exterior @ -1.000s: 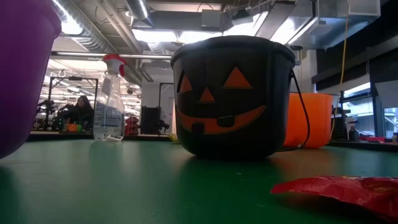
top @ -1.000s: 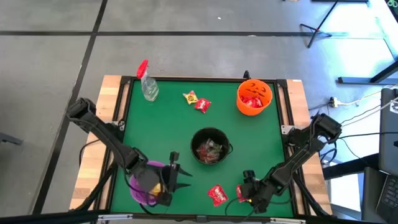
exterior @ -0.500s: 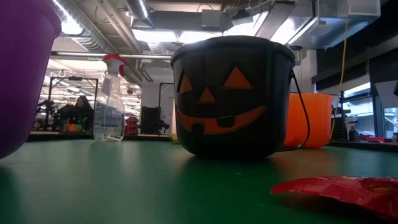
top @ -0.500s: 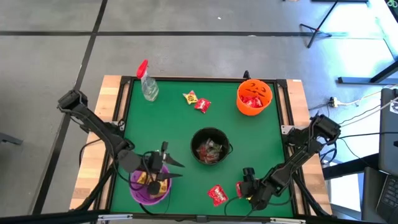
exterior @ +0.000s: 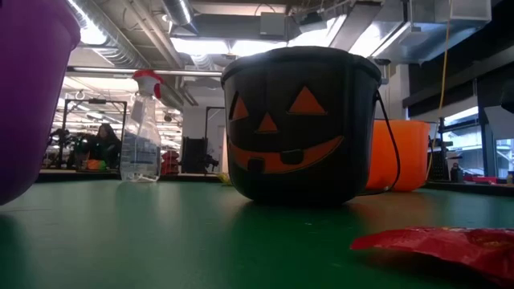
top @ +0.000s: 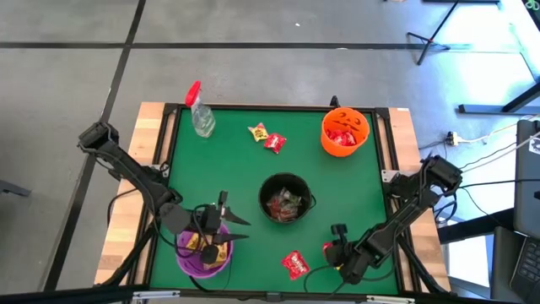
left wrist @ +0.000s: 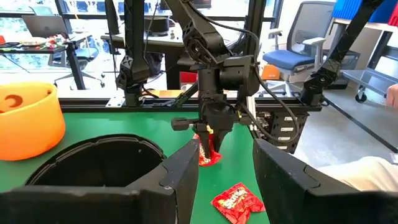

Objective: Sort candy
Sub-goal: Put the red candy into the orange bucket

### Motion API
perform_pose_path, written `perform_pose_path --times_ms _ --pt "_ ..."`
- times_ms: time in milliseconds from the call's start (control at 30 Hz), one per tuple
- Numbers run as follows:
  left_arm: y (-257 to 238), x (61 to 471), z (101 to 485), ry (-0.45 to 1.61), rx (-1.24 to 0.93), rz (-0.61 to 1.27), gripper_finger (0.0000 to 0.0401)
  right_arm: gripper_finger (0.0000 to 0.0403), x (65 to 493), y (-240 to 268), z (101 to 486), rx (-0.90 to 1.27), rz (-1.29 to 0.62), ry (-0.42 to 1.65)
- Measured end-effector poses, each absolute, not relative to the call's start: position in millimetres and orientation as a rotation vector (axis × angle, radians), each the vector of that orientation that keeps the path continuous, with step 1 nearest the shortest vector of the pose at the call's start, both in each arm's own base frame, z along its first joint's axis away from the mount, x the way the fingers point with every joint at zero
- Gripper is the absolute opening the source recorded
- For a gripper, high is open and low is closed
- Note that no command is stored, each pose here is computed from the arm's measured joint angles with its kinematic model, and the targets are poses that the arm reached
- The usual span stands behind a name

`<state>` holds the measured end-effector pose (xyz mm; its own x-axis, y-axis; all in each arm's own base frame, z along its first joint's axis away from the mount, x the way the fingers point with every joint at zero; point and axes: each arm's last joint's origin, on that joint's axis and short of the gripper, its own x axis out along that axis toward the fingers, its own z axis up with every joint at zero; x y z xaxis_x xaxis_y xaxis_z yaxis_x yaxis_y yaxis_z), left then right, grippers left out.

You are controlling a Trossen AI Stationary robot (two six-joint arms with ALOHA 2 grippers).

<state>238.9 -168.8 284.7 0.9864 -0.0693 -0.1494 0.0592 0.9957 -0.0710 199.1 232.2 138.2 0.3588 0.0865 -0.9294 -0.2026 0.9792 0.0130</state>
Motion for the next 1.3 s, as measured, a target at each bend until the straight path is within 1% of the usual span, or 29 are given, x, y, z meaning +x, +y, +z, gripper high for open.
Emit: perform_pose_path --times_ms 67,167,333,533,667,800,867,1000,1133,1200,1300 --pt "-168.8 238.9 284.7 0.152 -0.066 -0.065 0.0140 0.0061 199.8 232.9 143.6 -0.138 0.170 1.223" --pt "-168.8 238.9 284.7 0.153 -0.066 -0.065 0.0140 0.0059 201.5 234.7 156.4 -0.184 0.142 1.265" --pt "-168.8 239.0 284.6 0.153 -0.065 -0.064 0.0140 0.0060 206.5 237.3 189.6 -0.260 0.093 1.227" --pt "-168.9 239.0 284.5 0.153 -0.065 -0.064 0.0140 0.0061 202.5 226.7 244.7 -0.288 0.093 1.031" --pt "-168.9 239.0 284.4 0.154 -0.064 -0.064 0.0140 0.0061 186.7 201.5 280.1 -0.320 0.001 0.899" --pt "-168.9 239.0 284.4 0.154 -0.063 -0.065 0.0140 0.0061 172.7 175.5 314.7 -0.273 -0.084 0.727" --pt "-168.9 239.0 284.4 0.153 -0.051 -0.065 0.0140 0.0061 167.9 162.1 325.0 -0.231 -0.084 0.664" --pt "-168.9 239.0 284.4 0.153 -0.038 -0.067 0.0140 0.0062 161.2 135.2 325.6 -0.148 -0.063 0.555" --pt "-168.9 239.0 284.4 0.153 -0.038 -0.067 0.0140 0.0062 157.2 105.1 302.8 -0.074 -0.050 0.508" --pt "-168.9 239.0 284.4 0.153 -0.038 -0.068 0.0140 0.0062 154.3 87.7 290.8 -0.036 -0.097 0.487" --pt "-168.8 238.9 283.8 0.159 -0.033 -0.067 0.0140 0.0062 148.5 59.7 277.3 0.012 -0.225 0.453"
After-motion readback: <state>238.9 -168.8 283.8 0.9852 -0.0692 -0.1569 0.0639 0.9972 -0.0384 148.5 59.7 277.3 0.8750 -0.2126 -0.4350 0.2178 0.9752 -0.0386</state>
